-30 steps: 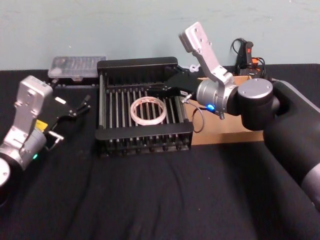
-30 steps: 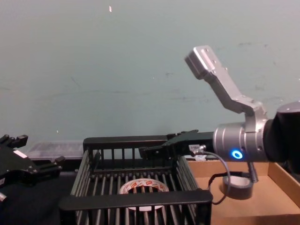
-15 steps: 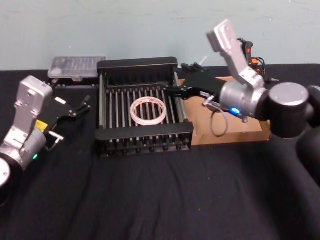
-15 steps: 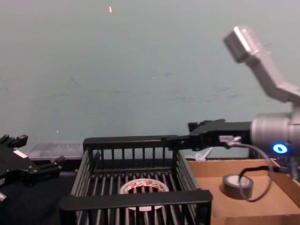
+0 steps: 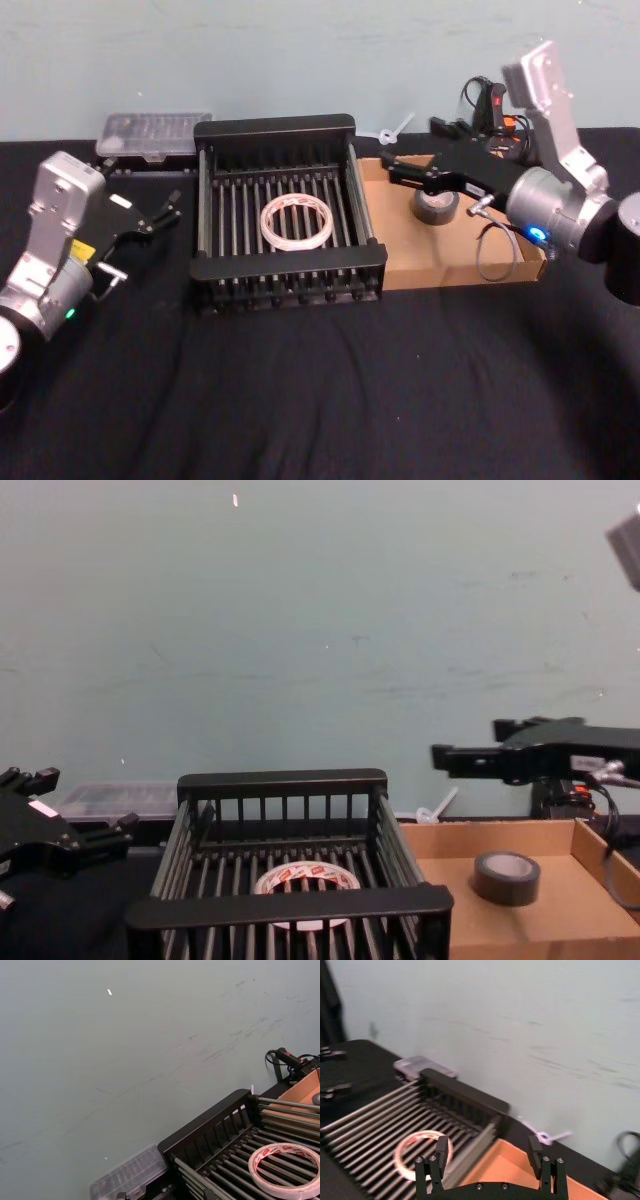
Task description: Pick up the white tape and place it into the black box , Pick up the silver tape and place it into the brown box.
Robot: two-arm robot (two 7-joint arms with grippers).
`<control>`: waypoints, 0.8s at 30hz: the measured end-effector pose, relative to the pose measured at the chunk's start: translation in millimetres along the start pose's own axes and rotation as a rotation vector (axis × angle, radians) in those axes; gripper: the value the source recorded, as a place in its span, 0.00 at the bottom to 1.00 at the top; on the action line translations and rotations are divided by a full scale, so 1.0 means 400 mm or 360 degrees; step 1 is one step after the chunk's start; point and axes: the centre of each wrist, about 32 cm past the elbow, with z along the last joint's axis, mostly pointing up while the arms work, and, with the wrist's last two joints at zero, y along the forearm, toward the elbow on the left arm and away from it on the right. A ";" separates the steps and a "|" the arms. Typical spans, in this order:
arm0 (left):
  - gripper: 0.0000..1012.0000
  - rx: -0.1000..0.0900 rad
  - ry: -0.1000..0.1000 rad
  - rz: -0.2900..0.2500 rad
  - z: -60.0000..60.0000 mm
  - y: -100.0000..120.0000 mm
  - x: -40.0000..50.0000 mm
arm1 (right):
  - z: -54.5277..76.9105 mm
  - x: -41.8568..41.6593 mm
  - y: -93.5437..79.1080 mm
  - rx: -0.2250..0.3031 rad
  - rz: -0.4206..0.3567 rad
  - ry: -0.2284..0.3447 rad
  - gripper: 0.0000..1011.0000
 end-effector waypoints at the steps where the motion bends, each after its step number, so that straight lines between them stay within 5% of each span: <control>1: 0.99 0.0000 0.0000 0.0000 0.000 0.000 0.000 | -0.003 0.000 -0.004 0.0004 -0.0023 0.0003 0.99; 12: 0.99 0.0000 0.0000 0.0000 0.000 0.000 0.000 | -0.055 -0.011 -0.023 0.0025 -0.0351 -0.0071 0.99; 24: 0.99 0.0000 0.0000 0.0000 0.000 0.000 0.000 | -0.124 -0.028 -0.009 -0.0045 -0.0464 -0.0193 0.99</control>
